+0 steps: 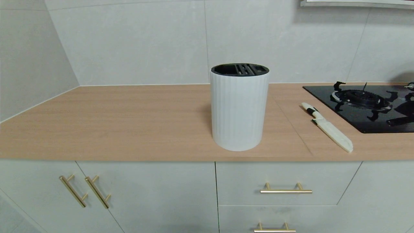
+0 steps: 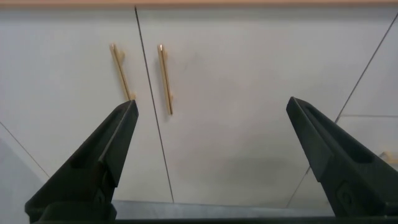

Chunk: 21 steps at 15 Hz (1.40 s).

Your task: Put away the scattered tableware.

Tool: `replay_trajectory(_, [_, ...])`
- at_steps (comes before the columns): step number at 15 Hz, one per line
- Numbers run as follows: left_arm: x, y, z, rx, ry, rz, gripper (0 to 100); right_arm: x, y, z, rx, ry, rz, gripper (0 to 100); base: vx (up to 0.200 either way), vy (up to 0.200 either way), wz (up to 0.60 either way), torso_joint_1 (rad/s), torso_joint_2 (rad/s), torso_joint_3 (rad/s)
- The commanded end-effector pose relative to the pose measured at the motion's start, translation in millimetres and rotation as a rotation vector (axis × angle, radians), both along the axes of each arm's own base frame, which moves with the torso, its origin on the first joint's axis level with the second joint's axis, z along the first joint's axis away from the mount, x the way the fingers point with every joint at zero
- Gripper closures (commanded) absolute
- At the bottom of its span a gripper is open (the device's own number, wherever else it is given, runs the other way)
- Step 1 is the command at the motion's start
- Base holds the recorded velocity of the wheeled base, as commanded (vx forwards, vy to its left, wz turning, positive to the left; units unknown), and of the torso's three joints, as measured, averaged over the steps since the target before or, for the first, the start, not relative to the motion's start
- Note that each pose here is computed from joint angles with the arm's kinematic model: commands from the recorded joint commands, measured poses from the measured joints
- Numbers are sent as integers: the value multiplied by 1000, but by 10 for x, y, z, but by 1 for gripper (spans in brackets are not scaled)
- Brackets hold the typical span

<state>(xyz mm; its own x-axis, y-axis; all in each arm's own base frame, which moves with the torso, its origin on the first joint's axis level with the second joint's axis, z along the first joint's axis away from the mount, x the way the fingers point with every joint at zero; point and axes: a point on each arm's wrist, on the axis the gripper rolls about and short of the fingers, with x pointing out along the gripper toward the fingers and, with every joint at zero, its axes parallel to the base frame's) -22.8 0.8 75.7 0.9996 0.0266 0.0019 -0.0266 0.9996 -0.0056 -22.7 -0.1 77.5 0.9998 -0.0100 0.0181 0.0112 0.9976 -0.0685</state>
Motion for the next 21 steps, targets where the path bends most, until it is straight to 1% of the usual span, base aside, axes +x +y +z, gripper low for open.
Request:
replay_trajectory(1, [0,0,0,-1,0,-1,0,0,0,-1,0,1,1,0,0,0,0,188,-476,-286])
replay_trajectory(13, [0,0,0,-1,0,1,0,0,0,1,0,0,1,0,0,0,0,224,-505,-283])
replay_trajectory(21, [0,0,0,-1,0,1,0,1,0,1,0,1,1,0,0,0,0,270,-577,-308])
